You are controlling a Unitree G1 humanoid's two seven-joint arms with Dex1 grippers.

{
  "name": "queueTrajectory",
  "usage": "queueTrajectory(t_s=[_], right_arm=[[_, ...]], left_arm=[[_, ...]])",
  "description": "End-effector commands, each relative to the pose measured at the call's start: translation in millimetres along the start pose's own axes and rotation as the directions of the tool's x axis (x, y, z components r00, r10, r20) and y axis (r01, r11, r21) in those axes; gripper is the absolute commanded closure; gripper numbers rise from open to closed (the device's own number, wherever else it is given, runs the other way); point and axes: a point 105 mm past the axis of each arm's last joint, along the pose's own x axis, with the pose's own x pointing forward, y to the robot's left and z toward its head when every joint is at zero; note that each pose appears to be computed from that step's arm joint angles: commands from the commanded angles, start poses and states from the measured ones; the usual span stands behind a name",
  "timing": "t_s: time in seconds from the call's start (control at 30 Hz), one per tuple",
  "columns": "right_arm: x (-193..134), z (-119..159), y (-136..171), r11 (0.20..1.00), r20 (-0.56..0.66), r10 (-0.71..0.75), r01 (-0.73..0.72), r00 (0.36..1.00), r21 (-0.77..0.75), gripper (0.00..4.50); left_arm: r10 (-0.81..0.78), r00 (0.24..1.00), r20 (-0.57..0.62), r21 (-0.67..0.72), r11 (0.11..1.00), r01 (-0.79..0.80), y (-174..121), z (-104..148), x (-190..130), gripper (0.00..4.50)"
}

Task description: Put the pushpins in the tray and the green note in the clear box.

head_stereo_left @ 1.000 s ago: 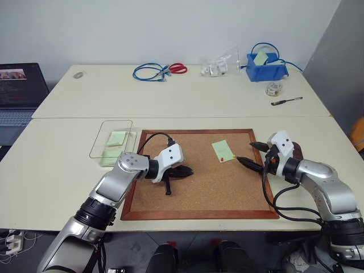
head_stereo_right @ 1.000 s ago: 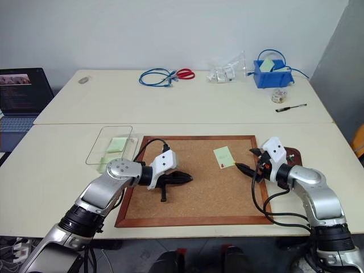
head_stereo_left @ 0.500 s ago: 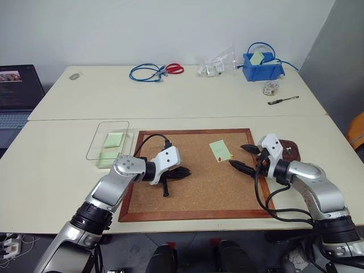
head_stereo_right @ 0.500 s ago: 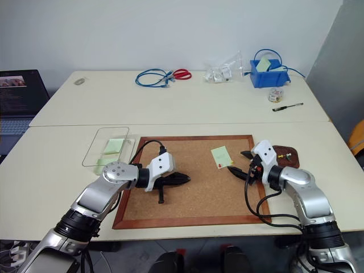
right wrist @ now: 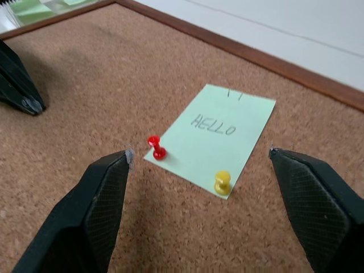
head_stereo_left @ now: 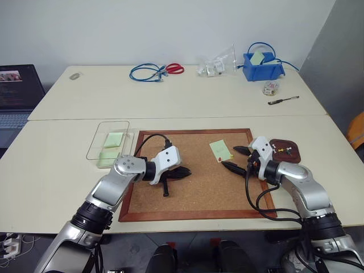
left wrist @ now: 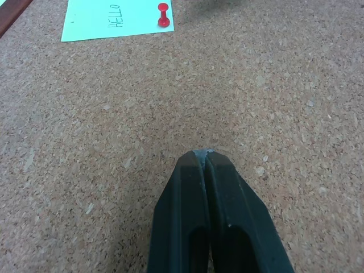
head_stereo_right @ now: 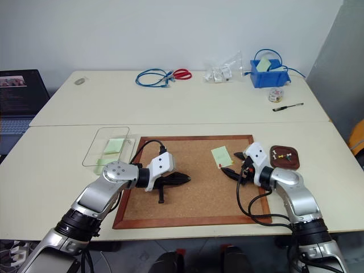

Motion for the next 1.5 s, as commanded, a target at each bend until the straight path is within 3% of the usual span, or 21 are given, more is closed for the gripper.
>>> queueTrajectory(t_s=[0.03, 0.27, 0.6, 0.83, 1.2, 1.5], right_arm=[[-2.6, 5.4, -5.7, 0.999, 0.017, -0.016, 0.016, 1.0, -0.037, 1.34], [-3.4, 2.4, -9.1, 0.999, 0.017, -0.035, 0.036, 0.999, -0.031, 2.81], [-3.0, 4.8, -8.9, 0.999, 0.042, -0.047, 0.048, 0.998, 0.0, 4.45], [-8.4, 8.9, -13.4, 0.997, 0.048, -0.072, 0.074, 0.996, -0.027, 4.45], [-21.5, 47.7, -12.5, 0.992, 0.141, -0.081, 0.094, 0.987, -0.088, 4.45], [-24.4, 54.6, -12.8, 0.989, 0.155, -0.098, 0.114, 0.983, -0.097, 4.45]], left_arm=[[-0.015, 0.992, -0.124, -0.095, 0.996, 0.003, -6.5, -37.0, 0.1, 4.5], [-0.025, 0.993, -0.116, -0.094, 0.995, 0.014, -11.7, -35.2, 2.8, 4.5], [-0.027, 0.992, -0.12, -0.094, 0.995, 0.016, -12.4, -36.9, 2.1, 4.5], [-0.031, 0.992, -0.119, -0.098, 0.995, 0.019, -14.6, -37.8, 3.0, 4.5], [-0.039, 0.991, -0.126, -0.108, 0.994, 0.026, -17.1, -40.4, 2.8, 4.5], [-0.042, 0.991, -0.13, -0.107, 0.994, 0.029, -16.1, -40.3, 3.1, 4.5]])
